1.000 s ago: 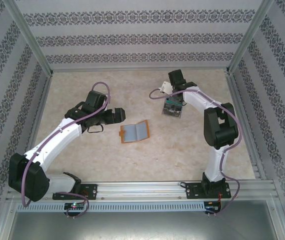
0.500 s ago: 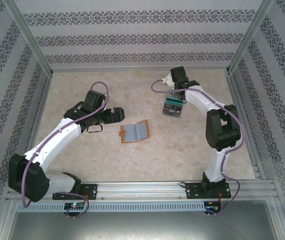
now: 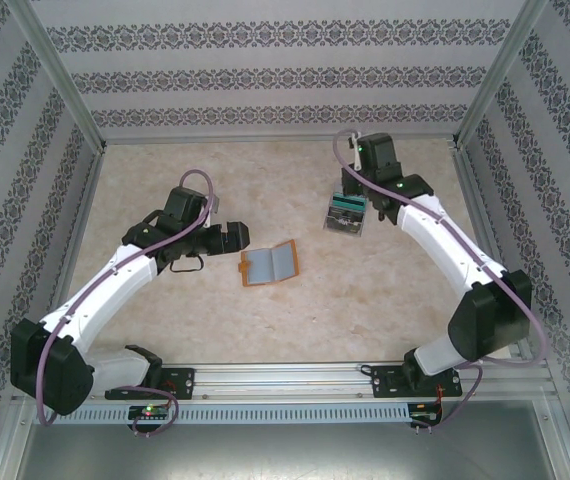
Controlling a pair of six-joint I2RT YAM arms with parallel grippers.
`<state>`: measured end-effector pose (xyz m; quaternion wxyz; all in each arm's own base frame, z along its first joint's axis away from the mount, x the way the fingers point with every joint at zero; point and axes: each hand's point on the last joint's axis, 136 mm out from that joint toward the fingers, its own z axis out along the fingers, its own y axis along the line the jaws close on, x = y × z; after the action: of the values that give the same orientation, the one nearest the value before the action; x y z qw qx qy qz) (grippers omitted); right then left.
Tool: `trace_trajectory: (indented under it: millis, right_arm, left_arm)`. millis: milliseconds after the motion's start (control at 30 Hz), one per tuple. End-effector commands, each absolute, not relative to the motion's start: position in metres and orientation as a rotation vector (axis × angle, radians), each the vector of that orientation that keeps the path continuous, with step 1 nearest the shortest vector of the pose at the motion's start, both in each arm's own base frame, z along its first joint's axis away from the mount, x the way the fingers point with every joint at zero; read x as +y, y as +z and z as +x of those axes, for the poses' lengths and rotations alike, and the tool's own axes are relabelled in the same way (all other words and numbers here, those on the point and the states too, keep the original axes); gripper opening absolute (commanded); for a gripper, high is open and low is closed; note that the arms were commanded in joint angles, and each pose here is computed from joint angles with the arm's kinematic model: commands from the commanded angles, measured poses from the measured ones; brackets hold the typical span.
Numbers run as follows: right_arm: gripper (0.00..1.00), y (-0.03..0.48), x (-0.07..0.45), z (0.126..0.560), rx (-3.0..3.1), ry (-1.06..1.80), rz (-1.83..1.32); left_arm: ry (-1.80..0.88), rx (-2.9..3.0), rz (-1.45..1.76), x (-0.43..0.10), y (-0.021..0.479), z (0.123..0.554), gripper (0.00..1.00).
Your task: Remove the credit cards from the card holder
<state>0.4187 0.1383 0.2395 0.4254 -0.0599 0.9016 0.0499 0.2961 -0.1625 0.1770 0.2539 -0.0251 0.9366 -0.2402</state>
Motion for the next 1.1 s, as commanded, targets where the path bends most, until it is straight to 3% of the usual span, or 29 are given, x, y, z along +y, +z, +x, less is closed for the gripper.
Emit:
trace_trajectory:
  millis: [0,433,633,1067]
  right_arm:
    - [0.0,0.214,0.172,0.383,2.377,0.314,-0.058]
    - [0.0,0.145,0.239,0.332,2.576,0.37,-0.185]
    - [0.0,0.126,0.224,0.34,2.668,0.225,-0.04]
    - [0.0,0.116,0.246,0.339,2.735,0.458,-0.167]
  left_arm:
    - [-0.697,2.581,-0.059,-0.162,0.171,0.282,1.0]
    - [-0.681,2.612,-0.313,-0.154,0.151,0.281,0.96]
    - [-0.615,2.599,-0.41,-0.151,0.147,0.278,0.94]
    - [-0.571,2.582,-0.403,-0.17,0.135,0.28,0.94]
